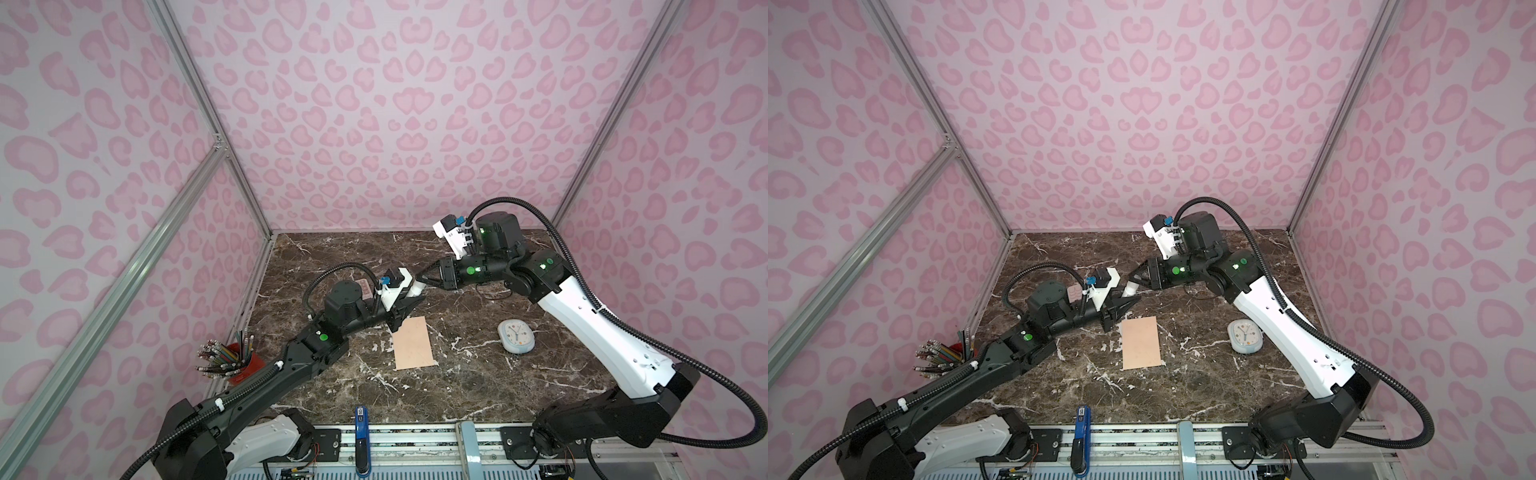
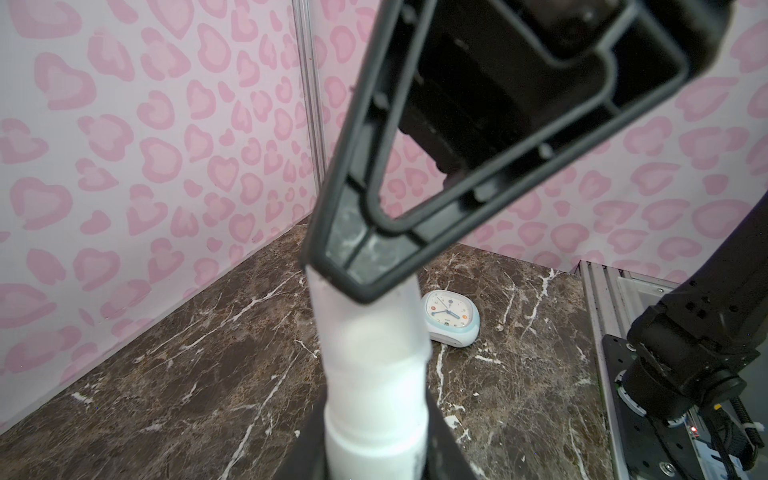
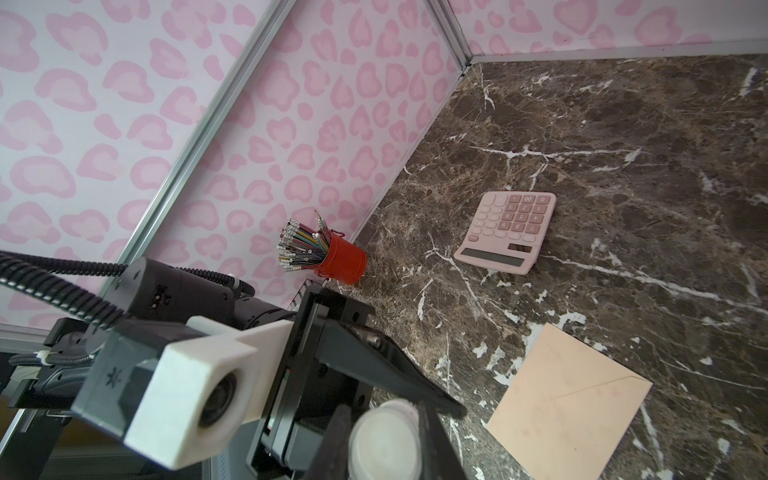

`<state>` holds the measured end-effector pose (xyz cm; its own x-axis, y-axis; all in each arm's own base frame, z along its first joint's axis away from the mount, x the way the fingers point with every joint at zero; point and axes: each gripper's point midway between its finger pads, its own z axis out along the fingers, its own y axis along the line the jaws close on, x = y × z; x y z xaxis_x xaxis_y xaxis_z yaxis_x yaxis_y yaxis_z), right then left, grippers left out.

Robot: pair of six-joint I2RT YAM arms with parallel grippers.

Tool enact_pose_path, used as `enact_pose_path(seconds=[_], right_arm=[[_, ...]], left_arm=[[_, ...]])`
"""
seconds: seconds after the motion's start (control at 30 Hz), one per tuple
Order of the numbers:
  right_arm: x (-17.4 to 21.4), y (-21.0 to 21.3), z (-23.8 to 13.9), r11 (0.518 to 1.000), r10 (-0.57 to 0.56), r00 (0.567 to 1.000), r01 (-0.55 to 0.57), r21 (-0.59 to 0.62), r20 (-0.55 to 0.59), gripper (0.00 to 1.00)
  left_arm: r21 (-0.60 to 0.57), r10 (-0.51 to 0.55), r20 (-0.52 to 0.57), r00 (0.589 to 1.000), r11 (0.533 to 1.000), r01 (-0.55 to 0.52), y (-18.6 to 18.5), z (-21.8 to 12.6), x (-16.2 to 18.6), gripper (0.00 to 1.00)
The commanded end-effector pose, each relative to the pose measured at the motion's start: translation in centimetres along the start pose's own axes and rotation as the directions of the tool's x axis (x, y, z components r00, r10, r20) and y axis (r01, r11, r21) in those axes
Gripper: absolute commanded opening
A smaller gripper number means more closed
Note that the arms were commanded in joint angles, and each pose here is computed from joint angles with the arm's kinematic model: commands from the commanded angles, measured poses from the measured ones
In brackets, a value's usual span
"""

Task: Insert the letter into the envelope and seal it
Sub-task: 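Lower the cap with the right gripper onto the glue stick top, then press the cap down onto the glue stick and open the right gripper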

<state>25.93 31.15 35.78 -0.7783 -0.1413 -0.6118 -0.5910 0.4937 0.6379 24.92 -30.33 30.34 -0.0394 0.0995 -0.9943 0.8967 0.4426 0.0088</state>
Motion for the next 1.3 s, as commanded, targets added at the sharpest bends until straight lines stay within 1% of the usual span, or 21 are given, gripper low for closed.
enact_pose_path(seconds=[0.0,0.27,0.6,0.77,0.93,1.27], right_arm=[[0.1,1.6,0.2,0.997,-0.015,1.000,0.014,-0.073,-0.013,0.25],[0.7,2.0,0.0,0.998,-0.040,0.999,0.039,-0.056,-0.017,0.25],[1.4,1.7,-0.1,0.998,-0.057,0.998,0.056,-0.035,-0.020,0.24],[2.2,1.4,0.8,0.998,-0.064,0.997,0.063,-0.017,-0.049,0.24],[3.6,0.5,2.0,0.997,-0.073,0.991,0.075,0.023,-0.108,0.24],[4.7,-0.7,2.3,0.990,-0.101,0.983,0.114,0.077,-0.153,0.24]], left_arm=[[-0.019,0.029,0.090,0.996,0.999,-0.028,0.2,-0.2,-2.6,0.04],[-0.031,-0.001,0.087,0.996,1.000,0.004,0.7,0.2,-3.0,0.04],[-0.027,-0.004,0.095,0.995,1.000,0.007,0.7,0.4,-3.5,0.04],[-0.035,0.003,0.116,0.993,0.999,0.001,0.8,0.0,-4.0,0.04],[-0.034,0.011,0.139,0.990,0.999,-0.006,0.7,0.0,-4.9,0.04],[-0.036,0.019,0.195,0.981,0.999,-0.012,1.1,0.2,-6.9,0.04]])
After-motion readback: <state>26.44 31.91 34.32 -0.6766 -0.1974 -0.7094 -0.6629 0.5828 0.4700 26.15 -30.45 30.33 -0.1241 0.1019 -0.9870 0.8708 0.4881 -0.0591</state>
